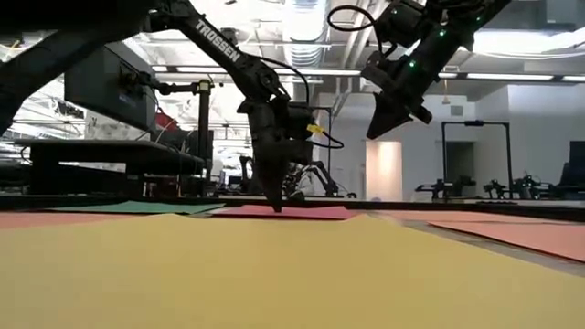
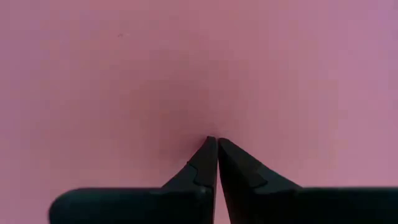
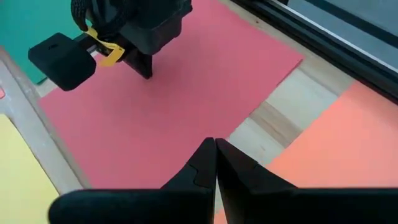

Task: Organize paper
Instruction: Adjust the pink papers, then stack the orange paper on top of the orange paper

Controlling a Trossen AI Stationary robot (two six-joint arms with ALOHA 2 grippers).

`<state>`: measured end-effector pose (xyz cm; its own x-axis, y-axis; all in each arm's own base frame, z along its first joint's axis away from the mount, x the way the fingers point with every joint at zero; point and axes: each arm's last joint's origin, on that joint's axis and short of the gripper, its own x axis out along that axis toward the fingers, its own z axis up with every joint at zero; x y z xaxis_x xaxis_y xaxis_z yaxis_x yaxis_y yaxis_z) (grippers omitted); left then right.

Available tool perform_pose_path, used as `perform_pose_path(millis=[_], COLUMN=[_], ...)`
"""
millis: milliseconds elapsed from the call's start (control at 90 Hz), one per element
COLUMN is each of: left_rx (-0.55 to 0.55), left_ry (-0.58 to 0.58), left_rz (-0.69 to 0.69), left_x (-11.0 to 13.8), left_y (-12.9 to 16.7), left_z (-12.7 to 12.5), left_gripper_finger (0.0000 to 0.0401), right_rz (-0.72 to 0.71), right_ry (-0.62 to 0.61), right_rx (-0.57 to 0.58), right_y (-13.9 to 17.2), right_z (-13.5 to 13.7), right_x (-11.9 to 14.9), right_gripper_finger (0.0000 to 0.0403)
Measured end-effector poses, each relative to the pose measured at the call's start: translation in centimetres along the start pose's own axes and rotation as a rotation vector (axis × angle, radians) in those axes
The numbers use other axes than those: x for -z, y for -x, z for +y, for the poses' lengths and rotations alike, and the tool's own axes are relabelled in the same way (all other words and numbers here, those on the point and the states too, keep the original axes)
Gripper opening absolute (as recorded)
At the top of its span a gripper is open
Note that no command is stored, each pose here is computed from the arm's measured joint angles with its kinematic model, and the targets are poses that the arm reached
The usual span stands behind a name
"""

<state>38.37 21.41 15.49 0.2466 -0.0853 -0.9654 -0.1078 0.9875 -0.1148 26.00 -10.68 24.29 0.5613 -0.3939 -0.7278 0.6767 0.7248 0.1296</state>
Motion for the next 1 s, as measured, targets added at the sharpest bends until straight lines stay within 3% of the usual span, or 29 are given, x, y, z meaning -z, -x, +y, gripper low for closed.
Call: perform_pose_path(millis=[256, 511, 822, 1000], left_rx=[-0.013, -0.002, -0.036, -0.043], left_ry=[-0.005, -0.054, -0.181, -0.218], left_rz=[-0.024, -0.037, -0.211, -0.315], left_x=[-0.2, -0.9, -2.4, -0.9], left_y=[1.0, 1.5, 5.3, 5.5], left_z=[-0.3, -2.3, -6.7, -9.3], left_gripper_finger=[0.0000, 0.0000, 0.0000, 0.0000], right_rz=[0.003, 0.105, 0.362, 0.491], right_ry=[0.008, 0.116, 0.295, 0.406], right_rx=[0.001, 0.022, 0.000, 0.029], right_y=[0.0, 0.1, 1.6, 1.9], right_z=[0.0, 0.1, 3.8, 4.4], right_x=[0.0, 1.1, 6.0, 10.2], right_gripper_finger=[0.0000, 0.0006, 0.0059, 0.0092])
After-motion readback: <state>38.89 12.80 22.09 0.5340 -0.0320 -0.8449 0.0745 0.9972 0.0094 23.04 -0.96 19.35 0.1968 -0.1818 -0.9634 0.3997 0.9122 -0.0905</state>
